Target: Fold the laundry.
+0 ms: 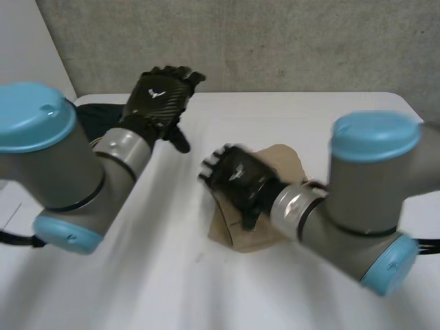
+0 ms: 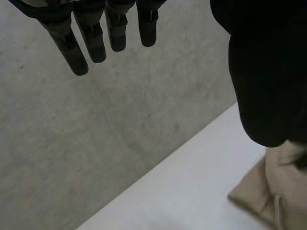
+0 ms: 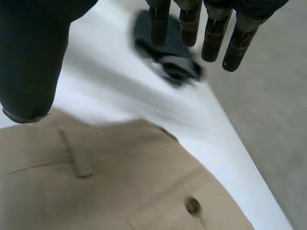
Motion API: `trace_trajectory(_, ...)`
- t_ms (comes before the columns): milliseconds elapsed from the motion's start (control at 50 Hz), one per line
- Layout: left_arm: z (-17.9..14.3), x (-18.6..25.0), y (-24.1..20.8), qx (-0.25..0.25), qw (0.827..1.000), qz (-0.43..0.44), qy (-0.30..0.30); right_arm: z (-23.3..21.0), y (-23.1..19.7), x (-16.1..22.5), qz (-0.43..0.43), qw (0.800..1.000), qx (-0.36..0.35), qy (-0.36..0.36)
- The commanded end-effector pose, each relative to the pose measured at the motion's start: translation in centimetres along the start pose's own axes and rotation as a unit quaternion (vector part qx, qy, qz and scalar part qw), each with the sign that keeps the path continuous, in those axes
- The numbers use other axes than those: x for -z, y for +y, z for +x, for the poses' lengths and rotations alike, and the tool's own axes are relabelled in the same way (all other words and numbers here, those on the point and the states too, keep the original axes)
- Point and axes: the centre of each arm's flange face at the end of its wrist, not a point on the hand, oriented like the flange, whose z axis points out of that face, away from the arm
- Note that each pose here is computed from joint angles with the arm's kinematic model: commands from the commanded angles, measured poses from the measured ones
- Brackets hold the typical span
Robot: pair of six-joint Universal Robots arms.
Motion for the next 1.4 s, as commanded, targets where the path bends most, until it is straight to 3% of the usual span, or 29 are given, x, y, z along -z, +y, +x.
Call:
trace_trajectory(20,4.6,-1.5,-0.2,0.01,0.998,0.019,0.053,9.2,1.0,3.1,0.008,0.958,-0.252,0.133)
trace_trajectory(60,6.6,-1.6,0.6,0.012,0.997,0.007,0.077,10.3,2.3,3.7,-0.011,0.945,-0.293,0.148)
trace_trajectory(160,9.4,-1.2,4.5,0.018,0.991,-0.074,0.106,9.9,4.7,3.3,-0.057,0.944,-0.292,0.142)
trace_trajectory(280,9.5,-0.6,8.6,0.034,0.982,-0.173,0.068,8.7,8.4,1.5,-0.113,0.948,-0.27,0.122)
trace_trajectory(400,9.8,-0.3,10.8,0.026,0.976,-0.206,0.07,7.7,11.7,0.2,-0.158,0.944,-0.262,0.123)
trace_trajectory(520,9.8,-0.3,11.5,0.014,0.973,-0.22,0.073,7.5,13.7,-0.4,-0.198,0.948,-0.209,0.138)
trace_trajectory(600,9.6,-0.5,10.6,0.015,0.974,-0.213,0.074,8.3,13.3,-0.1,-0.188,0.949,-0.196,0.159)
trace_trajectory(780,8.2,-1.3,4.3,0.025,0.988,-0.137,0.068,11.1,7.8,2.6,-0.095,0.956,-0.158,0.23)
trace_trajectory(860,6.7,-1.0,0.8,0.031,0.992,-0.102,0.07,12.4,5.9,4.4,-0.063,0.941,-0.172,0.284)
trace_trajectory(980,4.3,0.4,-4.3,0.043,0.991,-0.071,0.106,13.6,7.4,7.0,-0.078,0.898,-0.248,0.354)
trace_trajectory(1160,4.3,3.1,-5.8,0.069,0.973,-0.117,0.186,9.9,10.1,7.6,-0.144,0.873,-0.355,0.301)
trace_trajectory(1400,4.4,3.7,-5.0,0.072,0.97,-0.134,0.19,6.5,14.2,5.4,-0.186,0.851,-0.431,0.237)
